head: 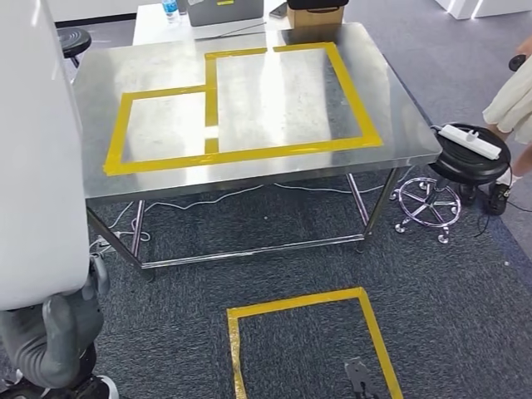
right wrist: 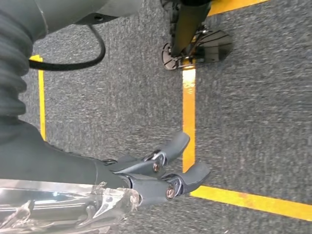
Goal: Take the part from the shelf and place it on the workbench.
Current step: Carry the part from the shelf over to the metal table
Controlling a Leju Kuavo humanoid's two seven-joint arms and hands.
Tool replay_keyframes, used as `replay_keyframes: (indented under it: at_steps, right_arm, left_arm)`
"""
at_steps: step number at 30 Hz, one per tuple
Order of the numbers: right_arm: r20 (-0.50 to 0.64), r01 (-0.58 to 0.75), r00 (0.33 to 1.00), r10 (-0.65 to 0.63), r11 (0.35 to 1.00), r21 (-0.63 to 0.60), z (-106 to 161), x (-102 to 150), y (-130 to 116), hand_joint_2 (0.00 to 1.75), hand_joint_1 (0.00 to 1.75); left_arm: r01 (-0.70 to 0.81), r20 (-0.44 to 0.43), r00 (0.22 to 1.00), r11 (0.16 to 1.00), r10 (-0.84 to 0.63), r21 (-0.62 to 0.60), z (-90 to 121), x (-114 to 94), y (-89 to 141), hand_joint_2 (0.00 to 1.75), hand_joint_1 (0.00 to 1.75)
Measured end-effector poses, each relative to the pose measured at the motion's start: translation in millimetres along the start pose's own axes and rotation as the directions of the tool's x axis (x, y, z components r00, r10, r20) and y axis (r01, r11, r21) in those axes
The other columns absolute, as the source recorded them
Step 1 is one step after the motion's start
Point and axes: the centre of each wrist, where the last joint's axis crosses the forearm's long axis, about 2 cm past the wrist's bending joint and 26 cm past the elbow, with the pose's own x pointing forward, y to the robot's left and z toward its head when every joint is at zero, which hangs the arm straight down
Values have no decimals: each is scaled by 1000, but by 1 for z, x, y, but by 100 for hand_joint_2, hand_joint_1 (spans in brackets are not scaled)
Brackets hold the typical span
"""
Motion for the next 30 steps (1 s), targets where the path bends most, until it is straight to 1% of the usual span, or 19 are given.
replay_keyframes:
  at_steps: [14, 30]
  right_arm:
    - [6, 5, 1000, -5, 1000, 3, 0, 3, 1, 175, 0]
    - [3, 1, 1000, -1, 1000, -1, -1, 1, -2, 175, 0]
  left_arm:
    - [-11, 1, 1000, 1000, 11, -8, -2, -2, -2, 175, 175]
    - [-19, 16, 1000, 1000, 19, -9, -1, -2, -2, 175, 175]
